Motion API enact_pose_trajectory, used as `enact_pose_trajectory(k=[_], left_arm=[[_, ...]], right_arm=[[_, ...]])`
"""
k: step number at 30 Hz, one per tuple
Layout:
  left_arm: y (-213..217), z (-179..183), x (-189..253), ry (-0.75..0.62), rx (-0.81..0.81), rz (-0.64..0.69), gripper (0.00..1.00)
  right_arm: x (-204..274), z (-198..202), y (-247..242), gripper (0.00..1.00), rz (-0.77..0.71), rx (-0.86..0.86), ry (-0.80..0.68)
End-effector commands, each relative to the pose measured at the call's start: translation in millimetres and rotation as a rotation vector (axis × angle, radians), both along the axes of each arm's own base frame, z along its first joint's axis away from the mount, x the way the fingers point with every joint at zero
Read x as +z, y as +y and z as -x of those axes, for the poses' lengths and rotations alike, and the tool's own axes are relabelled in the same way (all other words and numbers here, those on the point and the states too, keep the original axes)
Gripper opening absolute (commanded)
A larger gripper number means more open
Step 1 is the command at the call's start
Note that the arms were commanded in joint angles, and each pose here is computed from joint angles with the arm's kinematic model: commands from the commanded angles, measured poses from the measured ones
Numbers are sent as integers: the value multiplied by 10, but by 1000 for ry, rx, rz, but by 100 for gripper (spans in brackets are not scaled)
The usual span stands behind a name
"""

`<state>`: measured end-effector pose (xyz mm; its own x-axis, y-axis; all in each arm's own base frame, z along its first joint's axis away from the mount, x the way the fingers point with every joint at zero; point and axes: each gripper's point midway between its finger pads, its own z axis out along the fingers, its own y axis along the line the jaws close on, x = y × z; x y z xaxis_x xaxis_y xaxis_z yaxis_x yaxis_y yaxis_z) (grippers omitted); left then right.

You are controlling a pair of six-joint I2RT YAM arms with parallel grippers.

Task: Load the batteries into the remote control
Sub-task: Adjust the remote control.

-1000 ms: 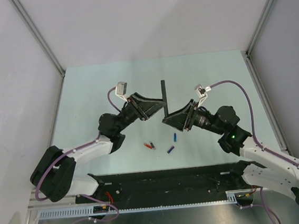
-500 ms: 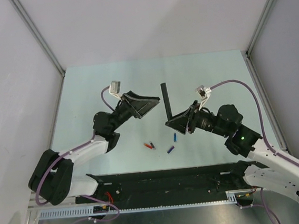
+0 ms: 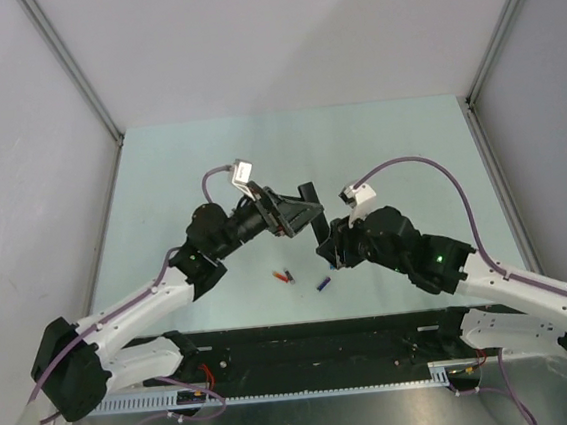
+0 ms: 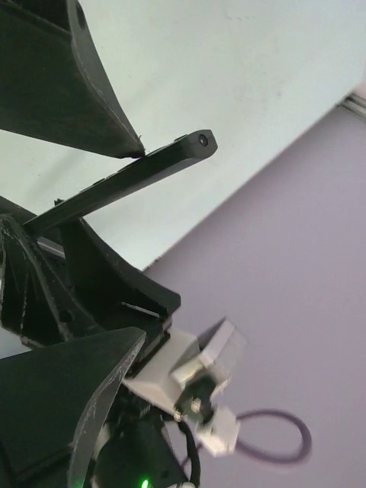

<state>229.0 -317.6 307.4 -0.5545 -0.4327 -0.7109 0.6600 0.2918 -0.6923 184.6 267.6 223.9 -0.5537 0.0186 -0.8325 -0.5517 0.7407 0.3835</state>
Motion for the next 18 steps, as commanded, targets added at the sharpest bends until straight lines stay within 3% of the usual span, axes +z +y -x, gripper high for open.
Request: enact_pose_trajectory(k=[1,9,18], left_arm=[[-28,-117,-242,37,66,-125,92],[-26,-119,-459,101,75,-158,84],[-113,-99,-401,97,69,-150,63]], right_arm=[[304,-74,35,37,-23,-44,-80],[359,-47,97,37,-39,-38,-89],[298,-17,165,36,-19,-35,-86]])
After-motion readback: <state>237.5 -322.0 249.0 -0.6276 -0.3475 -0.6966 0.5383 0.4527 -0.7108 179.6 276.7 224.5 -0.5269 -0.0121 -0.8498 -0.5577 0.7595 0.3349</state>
